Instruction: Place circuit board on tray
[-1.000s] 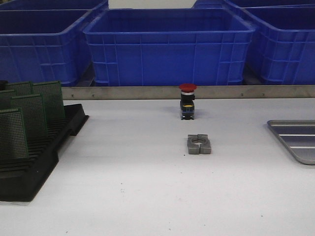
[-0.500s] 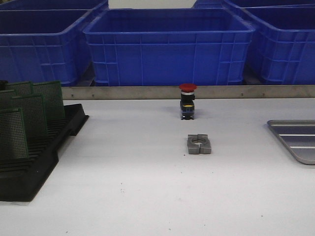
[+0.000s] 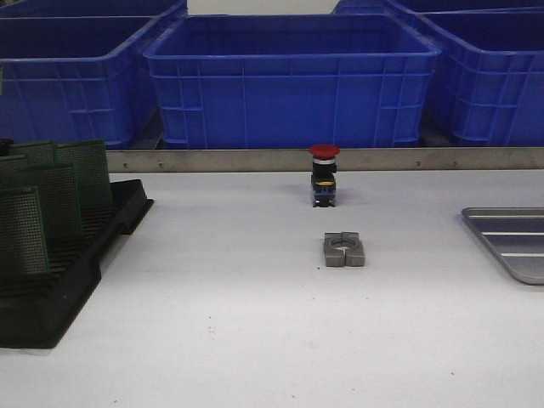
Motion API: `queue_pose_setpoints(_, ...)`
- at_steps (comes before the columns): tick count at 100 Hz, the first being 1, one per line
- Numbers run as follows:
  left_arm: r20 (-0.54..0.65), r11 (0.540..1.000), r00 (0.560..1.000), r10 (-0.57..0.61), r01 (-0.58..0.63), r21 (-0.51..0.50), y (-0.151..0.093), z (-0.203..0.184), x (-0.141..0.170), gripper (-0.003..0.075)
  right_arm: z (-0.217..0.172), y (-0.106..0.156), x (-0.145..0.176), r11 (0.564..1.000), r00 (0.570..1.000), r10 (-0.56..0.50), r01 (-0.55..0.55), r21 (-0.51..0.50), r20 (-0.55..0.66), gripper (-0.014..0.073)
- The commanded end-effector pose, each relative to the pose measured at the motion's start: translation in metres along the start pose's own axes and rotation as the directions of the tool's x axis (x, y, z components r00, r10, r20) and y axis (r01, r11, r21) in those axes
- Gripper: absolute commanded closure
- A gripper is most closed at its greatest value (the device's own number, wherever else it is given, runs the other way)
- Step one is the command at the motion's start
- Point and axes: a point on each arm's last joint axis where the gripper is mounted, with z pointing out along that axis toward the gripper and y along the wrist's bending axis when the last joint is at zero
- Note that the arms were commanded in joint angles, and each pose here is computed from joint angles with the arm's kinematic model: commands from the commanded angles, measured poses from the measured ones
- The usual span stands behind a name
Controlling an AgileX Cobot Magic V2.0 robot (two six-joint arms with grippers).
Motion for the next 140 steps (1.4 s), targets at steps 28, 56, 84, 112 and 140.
queue_pose_setpoints(28,-0.054,0.999,0.998,0.040,-0.038,0.021,-0.005,-0.019,0.002,0.0740,-0.002,0.000,-0.007,1.000,0.996,-0.010,0.010,-0.001,0.093,0.0655)
queue_pose_setpoints(56,0.002,0.998,0.999,0.040,-0.040,0.044,-0.007,-0.042,-0.011,0.0740,-0.002,0.000,-0.007,1.000,0.996,-0.010,0.010,-0.001,0.093,0.0655)
queue_pose_setpoints(84,0.072,0.992,0.990,0.121,-0.117,-0.050,-0.030,-0.072,-0.037,0.0740,-0.002,0.000,-0.007,1.000,0.996,-0.010,0.010,-0.001,0.093,0.0655)
queue_pose_setpoints(112,0.402,0.994,0.911,0.096,-0.069,-0.083,-0.055,-0.104,-0.070,0.0740,-0.002,0.000,-0.007,1.000,0.996,-0.010,0.010,-0.001,0.093,0.0655)
queue_pose_setpoints(140,0.709,0.998,0.704,-0.044,-0.003,0.065,-0.055,-0.109,-0.102,0.0741,-0.002,0.000,-0.007,1.000,0.996,-0.010,0.010,-0.001,0.093,0.0655)
